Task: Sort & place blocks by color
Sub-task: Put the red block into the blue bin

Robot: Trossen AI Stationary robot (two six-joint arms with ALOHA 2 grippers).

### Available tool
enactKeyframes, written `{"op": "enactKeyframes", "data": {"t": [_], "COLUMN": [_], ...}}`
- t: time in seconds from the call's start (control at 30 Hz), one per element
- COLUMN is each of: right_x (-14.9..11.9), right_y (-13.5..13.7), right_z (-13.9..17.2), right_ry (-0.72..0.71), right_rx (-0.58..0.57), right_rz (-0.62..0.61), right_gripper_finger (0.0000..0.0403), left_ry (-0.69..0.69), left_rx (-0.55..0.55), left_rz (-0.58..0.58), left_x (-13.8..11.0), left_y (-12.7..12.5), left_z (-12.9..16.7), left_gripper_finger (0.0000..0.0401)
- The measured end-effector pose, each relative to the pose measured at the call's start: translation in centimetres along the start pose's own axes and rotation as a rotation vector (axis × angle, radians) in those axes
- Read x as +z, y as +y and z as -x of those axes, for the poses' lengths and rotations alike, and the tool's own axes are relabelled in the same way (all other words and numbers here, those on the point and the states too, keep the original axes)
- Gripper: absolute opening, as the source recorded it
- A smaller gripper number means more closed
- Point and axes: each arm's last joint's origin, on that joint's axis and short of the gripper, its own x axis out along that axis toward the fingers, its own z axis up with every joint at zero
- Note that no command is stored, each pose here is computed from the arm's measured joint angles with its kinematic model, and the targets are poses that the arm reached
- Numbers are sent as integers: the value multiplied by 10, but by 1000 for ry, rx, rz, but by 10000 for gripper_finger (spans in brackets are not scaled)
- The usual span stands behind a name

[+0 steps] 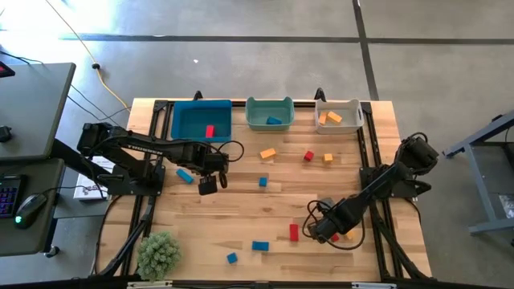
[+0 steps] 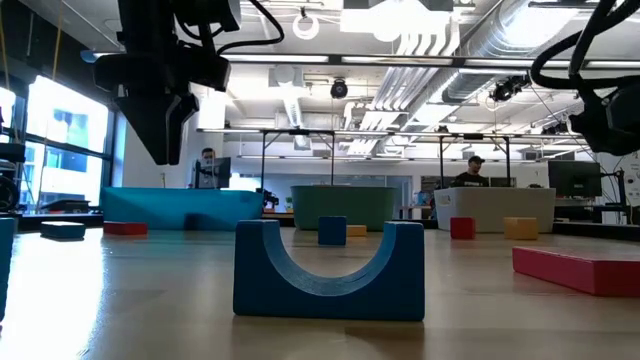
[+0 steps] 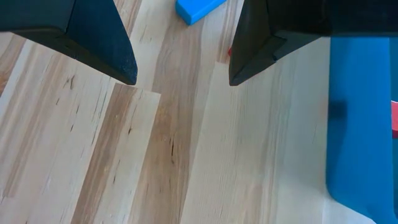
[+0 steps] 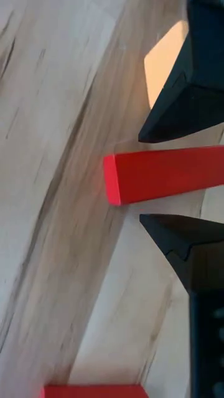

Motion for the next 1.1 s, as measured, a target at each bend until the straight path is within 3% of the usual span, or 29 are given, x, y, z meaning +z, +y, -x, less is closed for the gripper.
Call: {"op": "enactKeyframes", "data": {"t": [0.2,0.57,0.8,1.1], "right_x": [1,2,11,17], "right_y": [-3,-2,3,20], "right_z": [-3,-2,-1,9], "right_ry": [0,4,22,-30], "right_rx": [-5,2,22,133], "right_rz": [-3,-33,-58,-66], "right_gripper_finger": [173,76,75,75], "left_ry": [-5,-14,-36,-53], "left_rx": [-1,-1,-2,-3], "left_rz": [1,3,8,11], "left_x": [0,1,4,5], "left_y": [0,0,0,-1], "left_z": [0,0,0,0], "left_gripper_finger": [243,243,243,243]}}
